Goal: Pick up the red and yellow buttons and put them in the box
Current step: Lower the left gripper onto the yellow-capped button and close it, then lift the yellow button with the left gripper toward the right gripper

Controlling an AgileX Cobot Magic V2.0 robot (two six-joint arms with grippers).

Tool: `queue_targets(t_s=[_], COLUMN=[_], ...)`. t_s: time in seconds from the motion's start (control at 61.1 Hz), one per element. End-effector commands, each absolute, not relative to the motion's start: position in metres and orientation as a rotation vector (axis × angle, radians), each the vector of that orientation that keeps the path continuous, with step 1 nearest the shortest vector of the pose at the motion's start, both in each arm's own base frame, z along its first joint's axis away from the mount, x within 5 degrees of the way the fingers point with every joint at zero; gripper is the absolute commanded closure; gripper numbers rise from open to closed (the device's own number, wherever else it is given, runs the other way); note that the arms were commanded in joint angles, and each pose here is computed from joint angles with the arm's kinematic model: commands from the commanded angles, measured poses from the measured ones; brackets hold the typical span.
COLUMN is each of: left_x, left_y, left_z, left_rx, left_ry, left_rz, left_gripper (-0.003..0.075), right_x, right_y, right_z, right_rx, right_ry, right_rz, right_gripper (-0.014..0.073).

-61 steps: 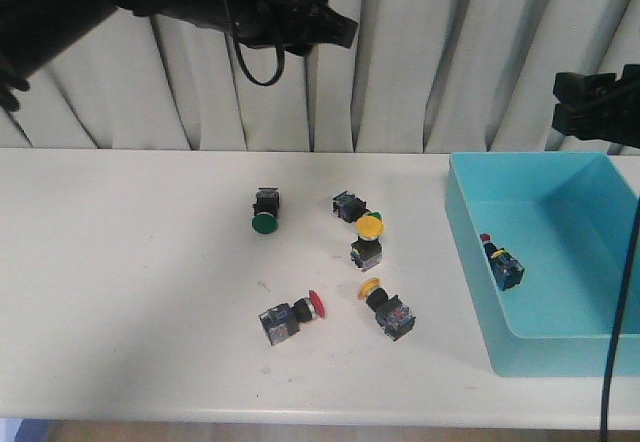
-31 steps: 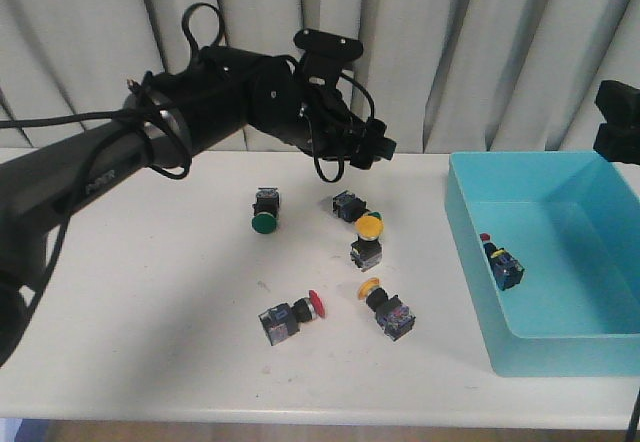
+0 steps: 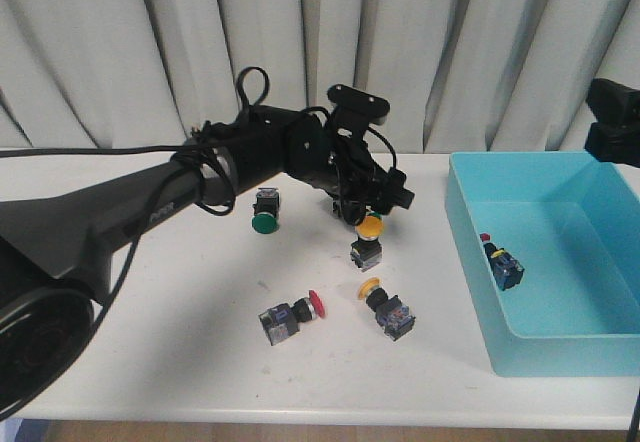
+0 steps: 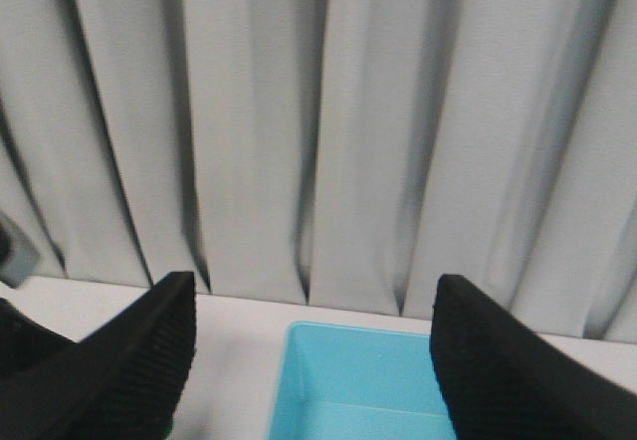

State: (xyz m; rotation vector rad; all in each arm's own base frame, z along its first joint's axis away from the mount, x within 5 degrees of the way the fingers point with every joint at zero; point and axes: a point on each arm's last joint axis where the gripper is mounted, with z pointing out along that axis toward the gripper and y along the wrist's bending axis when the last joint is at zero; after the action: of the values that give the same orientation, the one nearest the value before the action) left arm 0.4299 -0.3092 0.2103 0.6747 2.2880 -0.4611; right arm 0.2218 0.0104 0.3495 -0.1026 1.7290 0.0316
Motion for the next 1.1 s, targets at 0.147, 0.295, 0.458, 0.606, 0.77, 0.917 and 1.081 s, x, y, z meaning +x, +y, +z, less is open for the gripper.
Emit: queue_targets(t_s=[0.147,0.295,0.458,0.606,0.77,0.917,1.081], left_x=[0.427,0.429,0.431,0.434,0.435,0.436,0.436], left_y=[-0.317,-0.318,-0.319,-0.318,-0.319,-0.32,-0.32], left_z=[0.243,0.233,0.222,0.212,0.204,0.197,0.194], left_rx=[0.635,0.638,0.643,0.641,0.642,0.645,0.615], left_ry=[2.175,2.193,2.213,2.232,2.245,2.257,2.275], left_rz=[-0.52,-0.514,-0.508,-0.5,-0.497,-0.493,-0.505], left_gripper=[0.0127,0.0127,0.0127,0.0127,0.0129,0.0165,0.0251], right_x=[0.218,0.218,0.218,0.218,0.218,0.218,0.218], right_y=[0.017,0.017,0.017,0.017,0.017,0.017,0.017], right_z=[0.364,0.364,0.364,0.364,0.364,0.364,0.364], right_rx=[-0.102,-0.101,-0.098,-0.095,-0.095,-0.095,-0.094], right_ry=[1.679,1.679,1.679,1.68,1.68,1.68,1.68], right_rz=[0.007,0.008,0.011,0.019,0.019,0.019,0.019], right_gripper=[0.0096,0.0096,0.0096,0.0096,0.0096,0.0096,0.0096])
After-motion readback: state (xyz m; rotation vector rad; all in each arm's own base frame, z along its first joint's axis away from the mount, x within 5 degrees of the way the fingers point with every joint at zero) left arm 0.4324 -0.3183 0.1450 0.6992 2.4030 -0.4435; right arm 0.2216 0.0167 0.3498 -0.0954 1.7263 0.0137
